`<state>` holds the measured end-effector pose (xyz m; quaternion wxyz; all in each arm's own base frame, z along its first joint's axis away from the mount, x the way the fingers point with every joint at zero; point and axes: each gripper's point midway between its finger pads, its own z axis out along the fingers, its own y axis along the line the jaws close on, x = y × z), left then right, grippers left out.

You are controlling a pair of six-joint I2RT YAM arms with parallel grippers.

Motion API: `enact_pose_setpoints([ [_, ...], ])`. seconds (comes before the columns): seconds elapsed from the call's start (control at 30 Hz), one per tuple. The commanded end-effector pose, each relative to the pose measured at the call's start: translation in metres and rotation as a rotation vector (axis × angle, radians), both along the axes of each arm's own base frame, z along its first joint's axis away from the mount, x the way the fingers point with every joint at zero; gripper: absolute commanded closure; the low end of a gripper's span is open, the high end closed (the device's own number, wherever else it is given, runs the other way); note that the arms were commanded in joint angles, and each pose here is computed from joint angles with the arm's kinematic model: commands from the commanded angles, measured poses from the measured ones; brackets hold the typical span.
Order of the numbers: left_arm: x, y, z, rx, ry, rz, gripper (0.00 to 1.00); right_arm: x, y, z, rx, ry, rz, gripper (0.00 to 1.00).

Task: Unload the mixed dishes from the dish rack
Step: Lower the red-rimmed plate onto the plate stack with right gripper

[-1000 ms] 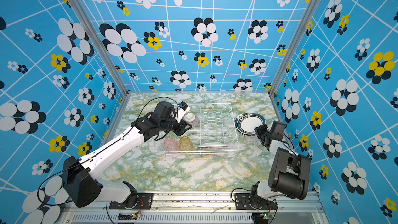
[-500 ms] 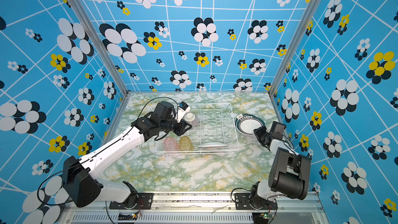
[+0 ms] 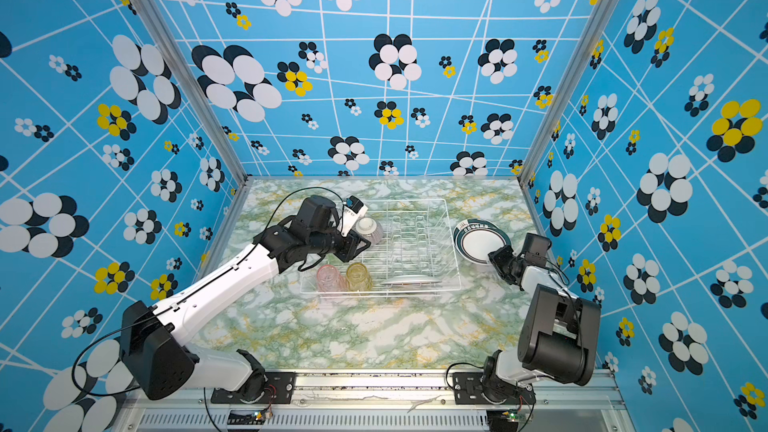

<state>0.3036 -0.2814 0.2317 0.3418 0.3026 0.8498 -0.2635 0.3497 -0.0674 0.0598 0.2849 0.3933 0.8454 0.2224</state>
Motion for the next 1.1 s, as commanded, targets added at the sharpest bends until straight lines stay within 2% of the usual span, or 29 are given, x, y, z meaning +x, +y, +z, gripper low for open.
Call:
enact_pose_setpoints([
  [0.0, -0.006, -0.004, 0.007, -0.015, -0.014, -0.027, 0.62, -0.002, -0.007, 0.009, -0.061, 0.01, 0.017, 0.62],
  [0.67, -0.005, -0.006, 0.006, -0.013, -0.009, -0.038, 0.62, -0.006, -0.012, -0.009, -0.092, 0.093, 0.045, 0.61],
  [1.07, -0.002, -0.009, 0.004, -0.007, -0.005, -0.045, 0.62, -0.004, -0.013, -0.012, -0.093, 0.1, 0.045, 0.53],
])
